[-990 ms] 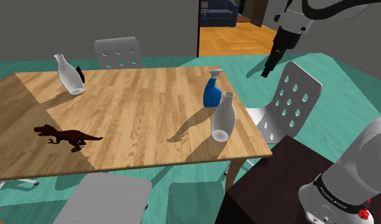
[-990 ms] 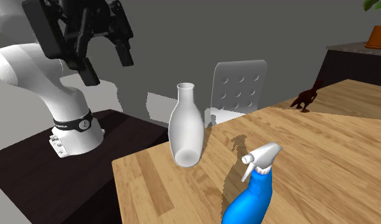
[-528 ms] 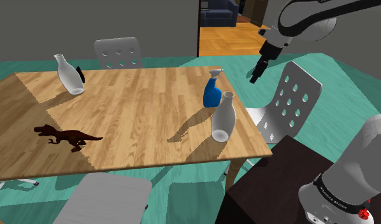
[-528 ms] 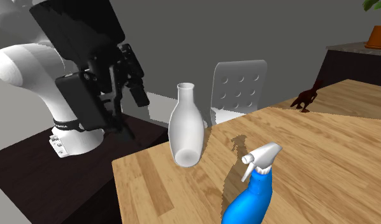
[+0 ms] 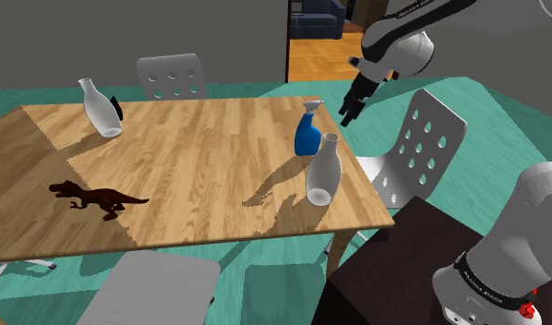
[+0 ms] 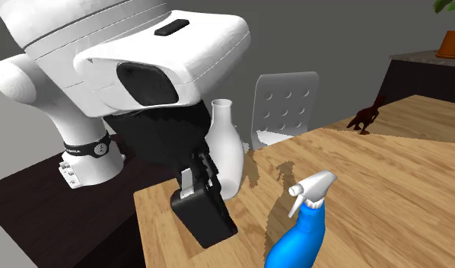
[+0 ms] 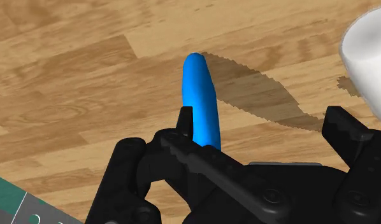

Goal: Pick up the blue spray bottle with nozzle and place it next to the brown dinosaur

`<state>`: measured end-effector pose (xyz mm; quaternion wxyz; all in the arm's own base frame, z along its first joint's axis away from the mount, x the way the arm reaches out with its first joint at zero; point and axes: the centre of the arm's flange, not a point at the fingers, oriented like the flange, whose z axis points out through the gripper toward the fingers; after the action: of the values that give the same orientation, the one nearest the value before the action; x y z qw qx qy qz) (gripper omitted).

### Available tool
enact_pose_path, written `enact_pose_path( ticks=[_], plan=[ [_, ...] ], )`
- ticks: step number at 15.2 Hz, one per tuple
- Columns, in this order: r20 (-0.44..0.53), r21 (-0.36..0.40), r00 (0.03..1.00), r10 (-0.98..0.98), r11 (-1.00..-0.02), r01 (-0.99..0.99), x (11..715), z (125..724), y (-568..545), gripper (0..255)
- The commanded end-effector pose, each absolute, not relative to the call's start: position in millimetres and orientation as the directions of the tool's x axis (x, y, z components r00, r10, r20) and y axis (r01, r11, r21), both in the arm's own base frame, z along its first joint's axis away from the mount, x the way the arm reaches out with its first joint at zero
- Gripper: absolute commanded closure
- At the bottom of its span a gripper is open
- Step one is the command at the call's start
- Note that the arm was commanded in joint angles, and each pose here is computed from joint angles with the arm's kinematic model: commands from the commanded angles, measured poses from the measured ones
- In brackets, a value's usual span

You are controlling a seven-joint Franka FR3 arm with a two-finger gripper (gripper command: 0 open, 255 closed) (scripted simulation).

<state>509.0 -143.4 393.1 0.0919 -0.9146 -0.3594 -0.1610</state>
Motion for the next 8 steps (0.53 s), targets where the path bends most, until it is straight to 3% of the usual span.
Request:
enact_pose_path(
  ticks=[1,6,8],
  plan=[
    [0.389,-0.037,0.631,0.671,-0.673,0.739,530.4,374.5,-146.3,0],
    [0.446,-0.003,0.487,0.751,-0.543,0.84,585.7,338.3,-141.9,0],
    [0.451,0.0,0.473,0.757,-0.53,0.848,592.0,330.5,-138.9,0]
  ],
)
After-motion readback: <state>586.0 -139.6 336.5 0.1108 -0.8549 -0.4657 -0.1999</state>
